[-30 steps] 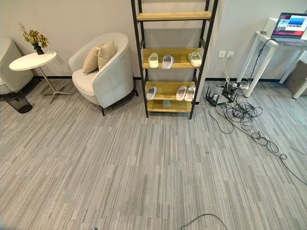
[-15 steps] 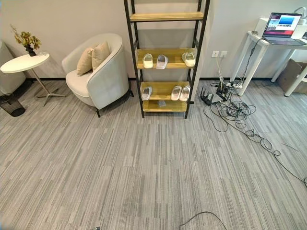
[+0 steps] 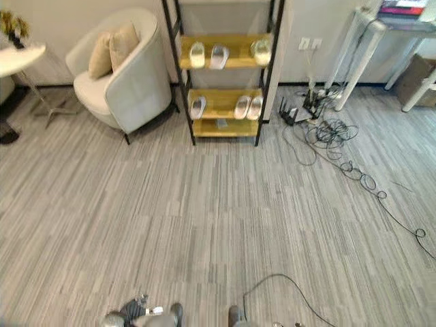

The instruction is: Arrange the slippers neatly on the shoe rack.

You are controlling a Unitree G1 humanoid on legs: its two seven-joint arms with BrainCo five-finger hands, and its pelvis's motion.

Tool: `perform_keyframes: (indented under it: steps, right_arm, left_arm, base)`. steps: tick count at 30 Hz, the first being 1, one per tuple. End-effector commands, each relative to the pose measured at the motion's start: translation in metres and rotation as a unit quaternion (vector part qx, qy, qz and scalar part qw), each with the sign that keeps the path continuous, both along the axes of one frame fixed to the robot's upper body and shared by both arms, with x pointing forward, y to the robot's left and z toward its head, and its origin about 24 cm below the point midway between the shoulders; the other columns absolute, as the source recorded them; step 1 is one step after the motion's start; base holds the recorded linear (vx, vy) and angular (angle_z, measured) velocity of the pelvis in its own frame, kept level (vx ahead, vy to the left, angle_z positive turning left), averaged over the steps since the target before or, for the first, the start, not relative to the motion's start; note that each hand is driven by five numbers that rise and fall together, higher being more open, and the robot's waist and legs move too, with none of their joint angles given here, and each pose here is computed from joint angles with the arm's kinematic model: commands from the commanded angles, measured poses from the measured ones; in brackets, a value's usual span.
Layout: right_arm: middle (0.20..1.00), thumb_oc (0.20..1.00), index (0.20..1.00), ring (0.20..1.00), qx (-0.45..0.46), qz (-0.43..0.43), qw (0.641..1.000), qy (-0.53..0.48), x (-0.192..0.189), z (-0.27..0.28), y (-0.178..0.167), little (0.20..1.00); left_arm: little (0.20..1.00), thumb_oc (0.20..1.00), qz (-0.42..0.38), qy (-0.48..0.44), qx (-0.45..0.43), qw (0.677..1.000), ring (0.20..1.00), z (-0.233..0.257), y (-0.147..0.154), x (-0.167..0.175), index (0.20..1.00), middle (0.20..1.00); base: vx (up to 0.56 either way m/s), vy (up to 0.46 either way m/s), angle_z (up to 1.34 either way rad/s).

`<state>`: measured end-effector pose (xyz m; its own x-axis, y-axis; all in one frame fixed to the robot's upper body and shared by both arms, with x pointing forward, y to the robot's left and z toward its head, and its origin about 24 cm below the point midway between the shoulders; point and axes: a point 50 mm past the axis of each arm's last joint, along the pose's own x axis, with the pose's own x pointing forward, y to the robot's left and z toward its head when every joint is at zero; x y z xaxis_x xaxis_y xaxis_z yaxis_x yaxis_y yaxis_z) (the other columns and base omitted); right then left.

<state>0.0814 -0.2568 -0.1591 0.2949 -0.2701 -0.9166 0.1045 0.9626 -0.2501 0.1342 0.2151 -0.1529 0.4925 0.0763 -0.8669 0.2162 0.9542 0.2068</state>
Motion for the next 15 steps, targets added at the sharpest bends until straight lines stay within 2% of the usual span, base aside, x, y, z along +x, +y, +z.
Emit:
perform_keyframes:
  steps: [1, 3, 6, 9, 10, 11, 15]
  right_arm:
    - [1.0, 1.0, 1.0, 1.0, -0.025, -0.01, 1.0, -0.013, 0.001, 0.005, -0.013, 1.0]
    - [1.0, 1.0, 1.0, 1.0, -0.011, 0.005, 1.0, -0.021, 0.007, 0.003, -0.003, 1.0]
    - [1.0, 1.0, 1.0, 1.0, -0.002, 0.011, 1.0, -0.023, 0.009, 0.0, 0.007, 1.0]
    - [1.0, 1.0, 1.0, 1.0, 0.007, 0.02, 0.999, -0.035, 0.015, 0.0, 0.013, 1.0]
    - [1.0, 1.0, 1.0, 1.0, 0.01, 0.034, 0.998, -0.048, 0.024, 0.002, 0.018, 1.0]
    - [1.0, 1.0, 1.0, 1.0, 0.014, 0.079, 0.994, -0.08, 0.046, 0.006, 0.033, 1.0]
    - [1.0, 1.0, 1.0, 1.0, 0.009, 0.107, 0.992, -0.073, 0.046, 0.005, 0.037, 1.0]
  left_arm:
    - [1.0, 1.0, 0.011, 0.012, -0.018, 1.0, 1.0, -0.006, -0.012, -0.014, 1.0, 1.0]
    - [1.0, 1.0, 0.032, 0.038, -0.014, 0.999, 1.0, -0.01, -0.008, -0.028, 1.0, 1.0]
    - [1.0, 1.0, 0.037, 0.059, 0.011, 0.997, 1.0, -0.012, 0.001, -0.041, 1.0, 1.0]
    - [1.0, 1.0, 0.038, 0.062, 0.026, 0.997, 1.0, -0.011, 0.008, -0.042, 1.0, 1.0]
    - [1.0, 1.0, 0.035, 0.053, 0.032, 0.997, 1.0, -0.01, 0.01, -0.036, 1.0, 1.0]
    - [1.0, 1.0, 0.012, 0.025, 0.049, 0.998, 1.0, -0.003, 0.014, -0.018, 1.0, 1.0]
    - [1.0, 1.0, 0.009, -0.001, 0.048, 0.999, 1.0, 0.002, 0.017, -0.002, 1.0, 1.0]
  base:
    - [0.54, 0.164, 0.0]
    - [0.43, 0.179, -0.04]
    - [0.34, 0.143, -0.88]
    - [0.25, 0.098, -0.3]
    - [0.56, 0.197, -0.33]
    - [0.56, 0.192, -0.33]
    - [0.53, -0.048, 0.13]
